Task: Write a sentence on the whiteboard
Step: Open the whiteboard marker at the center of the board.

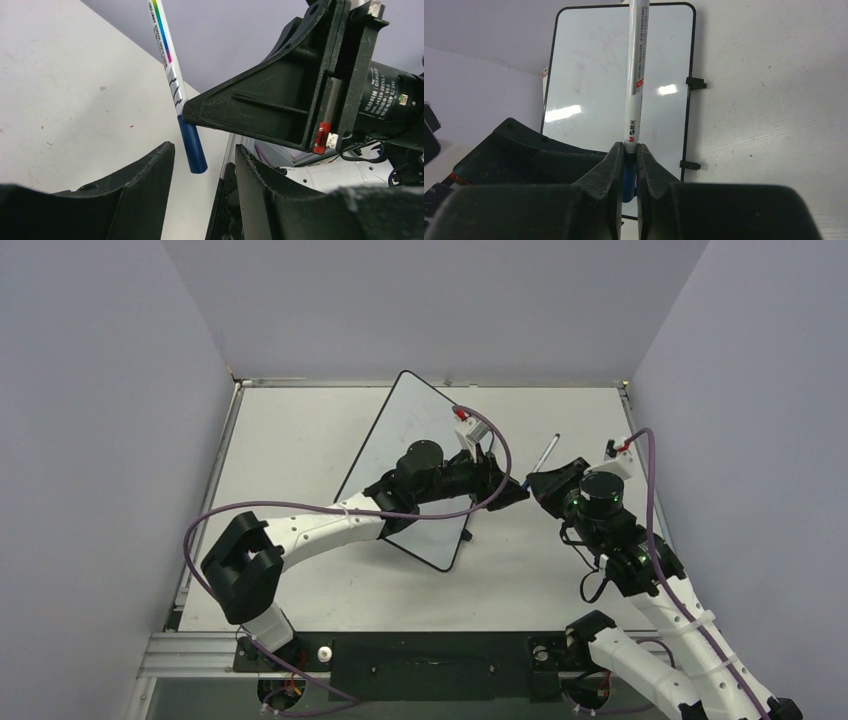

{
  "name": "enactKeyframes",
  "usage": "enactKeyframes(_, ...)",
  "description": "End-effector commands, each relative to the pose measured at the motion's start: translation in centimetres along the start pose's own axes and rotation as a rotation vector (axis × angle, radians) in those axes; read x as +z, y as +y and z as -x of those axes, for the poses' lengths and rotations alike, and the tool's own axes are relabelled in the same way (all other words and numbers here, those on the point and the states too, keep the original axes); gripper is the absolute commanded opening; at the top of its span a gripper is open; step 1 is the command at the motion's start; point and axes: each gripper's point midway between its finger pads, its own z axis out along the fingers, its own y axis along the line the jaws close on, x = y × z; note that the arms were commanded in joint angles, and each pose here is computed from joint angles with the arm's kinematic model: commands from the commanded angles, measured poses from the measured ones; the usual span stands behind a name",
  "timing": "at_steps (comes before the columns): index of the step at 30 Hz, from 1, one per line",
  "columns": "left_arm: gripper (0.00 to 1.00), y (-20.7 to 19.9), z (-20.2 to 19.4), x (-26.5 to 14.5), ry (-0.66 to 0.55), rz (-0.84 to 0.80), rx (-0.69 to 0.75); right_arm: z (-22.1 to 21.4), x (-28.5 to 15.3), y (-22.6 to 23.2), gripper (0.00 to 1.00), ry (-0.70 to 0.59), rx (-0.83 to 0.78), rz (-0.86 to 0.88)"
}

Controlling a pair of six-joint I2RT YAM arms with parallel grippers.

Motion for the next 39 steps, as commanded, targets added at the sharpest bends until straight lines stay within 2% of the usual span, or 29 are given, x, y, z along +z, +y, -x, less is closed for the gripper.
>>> enactKeyframes(1, 0.44, -1.9, 2.1, 0.9, -0.044, -0.060, 0.051, 1.3, -1.0, 2.3, 0.00, -0.033, 0.024, 0.088)
enactKeyframes(8, 0.36, -1.3, 1.7, 1.6, -0.024, -0.047, 0.058, 0.7, -1.3, 3.0, 0.00, -0.008, 0.024, 0.119)
enactKeyframes(10, 0.30, -1.3, 1.7, 1.7, -0.024, -0.048, 0.061, 0.5, -1.4, 3.2, 0.00, -0.001, 0.022, 0.126)
enactKeyframes(13, 0.01, -1.4, 1.7, 1.7, -0.023, -0.057, 0.065, 0.2, -1.5, 3.4, 0.00, 0.013, 0.021, 0.136)
enactKeyframes(17, 0.00, -1.7, 1.4, 1.5, 0.001, -0.065, 0.091, -0.2, -1.7, 3.7, 0.00, 0.034, -0.006, 0.151)
enactKeyframes(19, 0.00, -1.5, 0.8, 0.9, 0.032, -0.051, 0.114, -0.1, -2.1, 3.7, 0.19, 0.042, -0.042, 0.152)
enactKeyframes(20, 0.00, -1.5, 0.8, 0.6, 0.039, -0.048, 0.127, -0.2, -2.3, 3.3, 0.44, 0.049, -0.071, 0.138)
enactKeyframes(22, 0.00, -1.3, 0.5, -0.2, 0.060, -0.032, 0.184, 0.4, -2.7, 2.7, 0.74, 0.037, -0.095, 0.111)
enactKeyframes(24, 0.00, -1.5, 0.4, -1.0, 0.082, -0.039, 0.218, 1.0, -3.1, 2.3, 0.82, 0.018, -0.116, 0.099)
enactKeyframes(26, 0.00, -2.1, 0.2, -1.6, 0.103, -0.060, 0.251, 1.2, -3.4, 2.3, 0.82, 0.017, -0.129, 0.105)
enactKeyframes(34, 0.00, -4.1, -0.4, -4.2, 0.104, -0.159, 0.375, -0.1, -3.8, 3.4, 0.70, 0.090, -0.144, 0.186)
enactKeyframes(39, 0.00, -4.5, -0.6, -4.9, 0.131, -0.171, 0.436, -2.1, -4.1, 5.4, 0.53, 0.193, -0.146, 0.321)
